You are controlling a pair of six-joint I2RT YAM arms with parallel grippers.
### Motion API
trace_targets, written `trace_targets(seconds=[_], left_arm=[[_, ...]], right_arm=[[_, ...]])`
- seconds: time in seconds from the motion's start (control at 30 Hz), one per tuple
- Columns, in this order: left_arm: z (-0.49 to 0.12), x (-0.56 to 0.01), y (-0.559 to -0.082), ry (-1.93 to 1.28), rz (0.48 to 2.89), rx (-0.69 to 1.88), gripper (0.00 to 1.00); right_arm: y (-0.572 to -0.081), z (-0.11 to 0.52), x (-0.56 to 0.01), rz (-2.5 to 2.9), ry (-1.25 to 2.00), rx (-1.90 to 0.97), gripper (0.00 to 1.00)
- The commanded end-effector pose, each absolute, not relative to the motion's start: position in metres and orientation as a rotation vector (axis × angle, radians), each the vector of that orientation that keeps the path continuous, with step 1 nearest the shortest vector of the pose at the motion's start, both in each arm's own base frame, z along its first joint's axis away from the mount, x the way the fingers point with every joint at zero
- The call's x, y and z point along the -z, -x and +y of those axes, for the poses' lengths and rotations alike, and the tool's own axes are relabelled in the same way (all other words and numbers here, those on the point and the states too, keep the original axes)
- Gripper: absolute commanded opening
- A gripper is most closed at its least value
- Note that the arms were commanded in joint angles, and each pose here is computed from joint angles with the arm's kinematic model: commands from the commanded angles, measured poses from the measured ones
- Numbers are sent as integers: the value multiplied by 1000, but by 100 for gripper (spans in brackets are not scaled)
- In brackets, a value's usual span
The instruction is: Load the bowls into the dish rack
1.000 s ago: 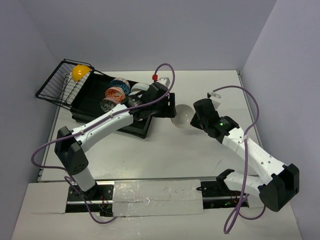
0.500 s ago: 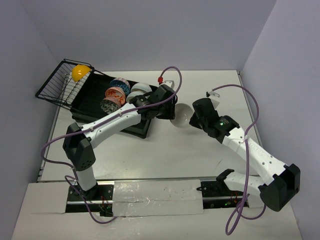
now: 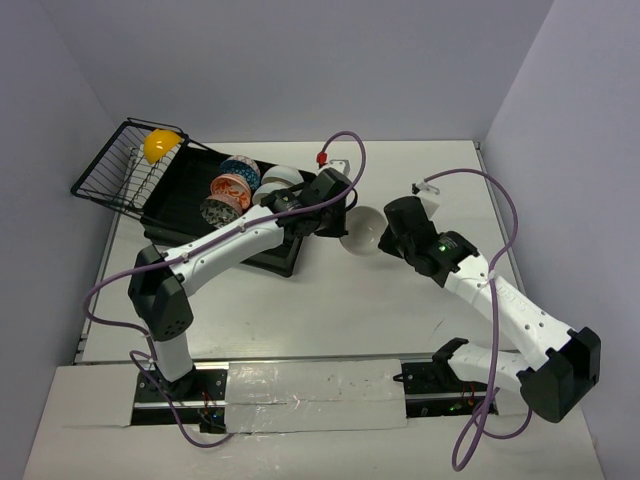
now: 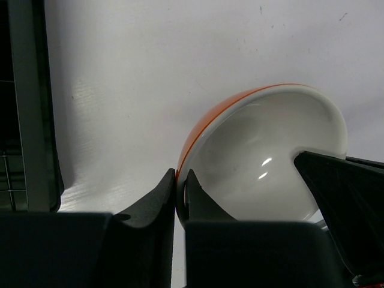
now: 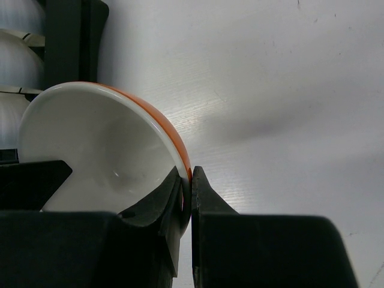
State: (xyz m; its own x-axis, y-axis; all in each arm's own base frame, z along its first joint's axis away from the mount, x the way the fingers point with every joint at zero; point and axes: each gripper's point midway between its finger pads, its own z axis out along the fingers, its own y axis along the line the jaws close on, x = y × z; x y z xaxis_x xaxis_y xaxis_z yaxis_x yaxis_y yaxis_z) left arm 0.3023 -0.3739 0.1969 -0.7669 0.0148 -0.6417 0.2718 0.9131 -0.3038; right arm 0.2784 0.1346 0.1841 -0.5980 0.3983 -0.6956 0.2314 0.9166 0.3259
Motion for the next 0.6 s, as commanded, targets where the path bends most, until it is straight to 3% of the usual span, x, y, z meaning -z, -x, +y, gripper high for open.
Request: trace_targets(seconds=[0.0, 0.03, 0.1, 0.13, 0.2, 0.23, 0.33, 0.4, 0.57], left_arm=[[-378, -216, -309, -204, 2352, 504, 0], [-376, -219, -310, -203, 2343, 497, 0], [-370, -224, -314, -216, 2313, 462, 0], [-362, -233, -320, -198, 2277, 421, 0], [-349, -243, -328, -205, 2231, 366, 0], [-337, -257, -334, -181, 2189, 331, 0], [-299, -287, -349, -175, 2084, 202, 0], [-266, -308, -358, -142, 2010, 115, 0], [-136, -340, -384, -48, 1901, -276, 0]], right_arm=[[-289, 141, -216, 2143, -470, -320, 0], [-288, 143, -216, 2146, -456, -330, 0], [-288, 147, -220, 2136, -435, -353, 10], [-288, 147, -222, 2132, -422, -361, 24], [-286, 150, -228, 2117, -386, -394, 38], [-285, 151, -231, 2112, -376, -407, 53], [-280, 157, -248, 2094, -313, -468, 73], [-276, 162, -260, 2072, -281, -521, 82], [-270, 168, -278, 2003, -196, -597, 92]])
